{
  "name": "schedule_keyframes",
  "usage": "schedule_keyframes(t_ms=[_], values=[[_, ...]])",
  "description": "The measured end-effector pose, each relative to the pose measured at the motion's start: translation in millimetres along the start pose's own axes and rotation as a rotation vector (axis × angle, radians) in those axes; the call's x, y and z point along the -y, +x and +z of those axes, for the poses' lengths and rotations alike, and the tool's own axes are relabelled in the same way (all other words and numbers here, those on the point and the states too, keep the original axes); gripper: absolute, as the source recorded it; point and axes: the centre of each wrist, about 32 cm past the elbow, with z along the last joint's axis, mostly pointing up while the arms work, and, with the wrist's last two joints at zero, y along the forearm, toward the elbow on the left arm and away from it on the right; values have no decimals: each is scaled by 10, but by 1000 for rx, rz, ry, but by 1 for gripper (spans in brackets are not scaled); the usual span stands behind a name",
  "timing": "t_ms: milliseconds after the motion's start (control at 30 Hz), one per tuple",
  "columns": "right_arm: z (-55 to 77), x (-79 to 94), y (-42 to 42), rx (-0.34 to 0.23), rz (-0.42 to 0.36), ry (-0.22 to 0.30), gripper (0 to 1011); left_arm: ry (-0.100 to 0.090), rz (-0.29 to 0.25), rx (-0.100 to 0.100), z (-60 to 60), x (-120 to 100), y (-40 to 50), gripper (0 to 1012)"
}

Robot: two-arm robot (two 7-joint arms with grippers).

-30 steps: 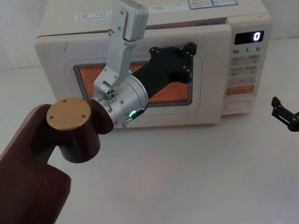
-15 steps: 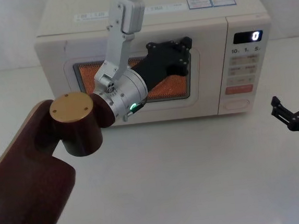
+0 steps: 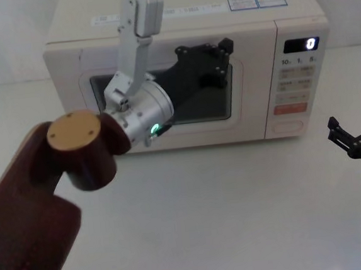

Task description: Press the button to open the microwave door with one hand; close the microwave door with the other hand.

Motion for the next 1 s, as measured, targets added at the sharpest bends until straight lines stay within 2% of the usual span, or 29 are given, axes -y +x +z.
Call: schedule_keyframes(t_ms=[133,333,533,733,800,833,867,1000], values=[[0,0,0,0,0,0,1000,-2,-39,-5,-5,-130,-65,0],[0,0,0,0,0,0,1000,2,-68,-20,-42,-310,-187,0],[0,0,0,0,0,0,1000,-3,-47,-31,-85,-475,-249,0],[0,0,0,0,0,0,1000,-43,41,-40,-195,-674,-286,0],[0,0,0,0,0,0,1000,-74,103,-34,-255,-774,-308,0],[0,0,0,0,0,0,1000,-74,103,-34,-255,-774,-308,0],[0,0,0,0,0,0,1000,-90,134,-33,-287,-833,-325,0],[0,0,0,0,0,0,1000,-120,203,-30,-345,-975,-377,0]])
